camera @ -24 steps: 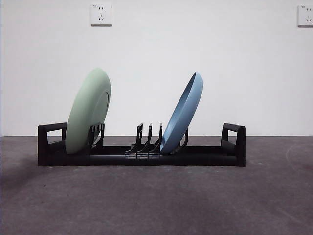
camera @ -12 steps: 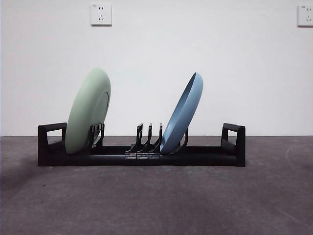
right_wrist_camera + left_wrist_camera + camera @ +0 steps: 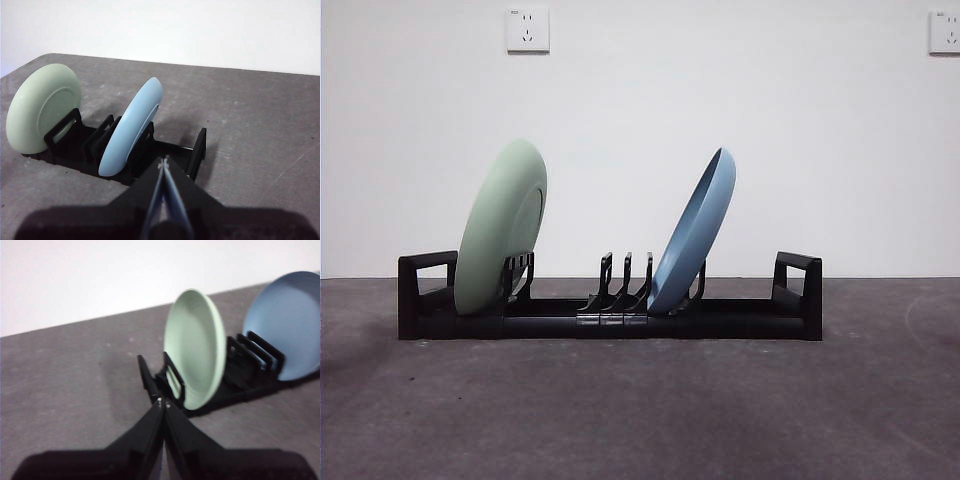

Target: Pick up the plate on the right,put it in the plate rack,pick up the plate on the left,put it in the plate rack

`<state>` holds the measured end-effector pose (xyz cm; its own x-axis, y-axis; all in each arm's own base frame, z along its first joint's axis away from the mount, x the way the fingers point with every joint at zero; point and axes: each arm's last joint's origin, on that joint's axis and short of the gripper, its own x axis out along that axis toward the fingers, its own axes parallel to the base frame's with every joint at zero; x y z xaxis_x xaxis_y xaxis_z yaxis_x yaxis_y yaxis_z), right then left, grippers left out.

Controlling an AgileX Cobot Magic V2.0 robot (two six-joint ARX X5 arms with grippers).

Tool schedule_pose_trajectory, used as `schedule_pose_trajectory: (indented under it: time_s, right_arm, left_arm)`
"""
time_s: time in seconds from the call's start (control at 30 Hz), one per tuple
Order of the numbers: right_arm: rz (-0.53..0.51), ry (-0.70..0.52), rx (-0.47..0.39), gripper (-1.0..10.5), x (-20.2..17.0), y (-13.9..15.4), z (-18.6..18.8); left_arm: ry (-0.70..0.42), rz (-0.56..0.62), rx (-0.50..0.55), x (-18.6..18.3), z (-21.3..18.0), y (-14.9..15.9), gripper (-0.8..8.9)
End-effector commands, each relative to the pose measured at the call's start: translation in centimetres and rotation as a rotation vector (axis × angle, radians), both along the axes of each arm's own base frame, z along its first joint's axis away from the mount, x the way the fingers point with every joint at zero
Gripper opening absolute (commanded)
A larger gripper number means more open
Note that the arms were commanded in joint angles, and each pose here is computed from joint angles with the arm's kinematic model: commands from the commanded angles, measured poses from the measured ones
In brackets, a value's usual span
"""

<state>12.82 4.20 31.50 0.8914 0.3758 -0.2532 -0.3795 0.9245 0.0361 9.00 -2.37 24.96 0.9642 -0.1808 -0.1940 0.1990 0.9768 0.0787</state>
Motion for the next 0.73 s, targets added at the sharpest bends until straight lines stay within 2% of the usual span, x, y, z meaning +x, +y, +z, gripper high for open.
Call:
schedule_pose_trajectory:
  time_s: [0.03, 0.37, 0.73]
  right_arm:
    - [-0.004, 0.001, 0.005, 0.0, 0.0, 0.0, -0.1]
    - [-0.004, 0.001, 0.005, 0.0, 0.0, 0.0, -0.1]
    - [-0.004, 0.001, 0.005, 0.0, 0.0, 0.0, -0.1]
  left_arm:
    - [-0.051, 0.043, -0.009, 0.1, -2.6, 0.5, -0.02]
    - [-0.029, 0.091, -0.036, 0.3, -8.6, 1.3, -0.02]
    - [0.007, 0.115, -0.048, 0.5, -10.2, 1.5, -0.02]
